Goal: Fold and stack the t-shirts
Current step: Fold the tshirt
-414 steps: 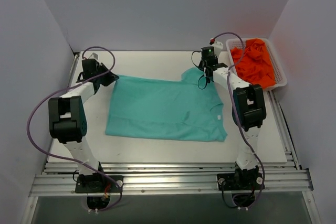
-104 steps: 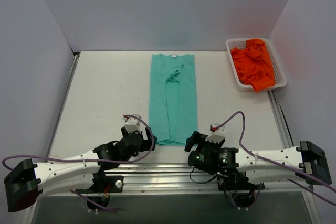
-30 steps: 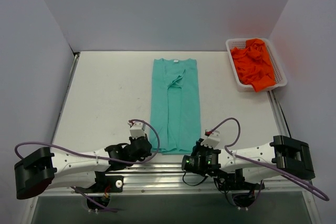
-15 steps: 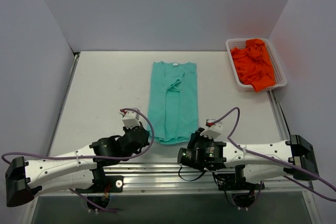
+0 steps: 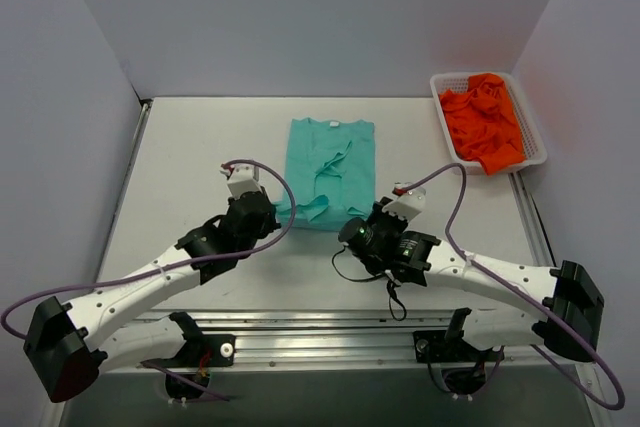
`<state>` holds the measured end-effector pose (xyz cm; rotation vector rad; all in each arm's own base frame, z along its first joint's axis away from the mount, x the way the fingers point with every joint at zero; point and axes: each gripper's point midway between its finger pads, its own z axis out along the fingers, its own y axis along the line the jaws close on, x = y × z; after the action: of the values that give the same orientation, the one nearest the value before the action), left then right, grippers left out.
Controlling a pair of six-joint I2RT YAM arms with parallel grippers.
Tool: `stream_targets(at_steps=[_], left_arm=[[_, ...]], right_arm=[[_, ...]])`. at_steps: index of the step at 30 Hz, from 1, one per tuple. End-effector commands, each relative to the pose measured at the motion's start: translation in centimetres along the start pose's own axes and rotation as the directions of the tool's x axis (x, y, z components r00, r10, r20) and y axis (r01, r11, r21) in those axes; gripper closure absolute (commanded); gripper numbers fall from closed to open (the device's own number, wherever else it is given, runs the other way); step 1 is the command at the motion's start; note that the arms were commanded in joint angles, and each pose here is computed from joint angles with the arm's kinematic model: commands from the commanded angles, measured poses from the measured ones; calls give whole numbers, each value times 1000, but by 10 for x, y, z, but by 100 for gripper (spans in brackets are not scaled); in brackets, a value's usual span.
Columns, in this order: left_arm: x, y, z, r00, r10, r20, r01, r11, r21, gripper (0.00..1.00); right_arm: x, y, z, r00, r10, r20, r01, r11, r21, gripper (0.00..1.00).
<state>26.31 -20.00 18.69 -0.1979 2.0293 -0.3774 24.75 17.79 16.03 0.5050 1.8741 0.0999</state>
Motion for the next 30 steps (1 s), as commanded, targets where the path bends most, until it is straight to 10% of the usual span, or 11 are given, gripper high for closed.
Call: stream_targets(at_steps=[1, 25, 27, 30], left_arm=[[-31, -18, 15, 999, -3, 52, -1, 998, 70, 98], [-48, -11, 198, 998, -23, -55, 28, 996, 87, 90], [-34, 1, 229, 993, -31, -112, 41, 996, 82, 68], [-47, -10, 256, 991, -49, -123, 71, 982, 174, 20]], right_arm=[[-20, 10, 20, 997, -60, 54, 59, 998, 16, 100], [31, 34, 197, 985, -148, -93, 165, 959, 229, 100], [32, 31, 215, 982, -149, -113, 174, 952, 251, 85], [25, 31, 239, 983, -152, -100, 175, 938, 300, 24]])
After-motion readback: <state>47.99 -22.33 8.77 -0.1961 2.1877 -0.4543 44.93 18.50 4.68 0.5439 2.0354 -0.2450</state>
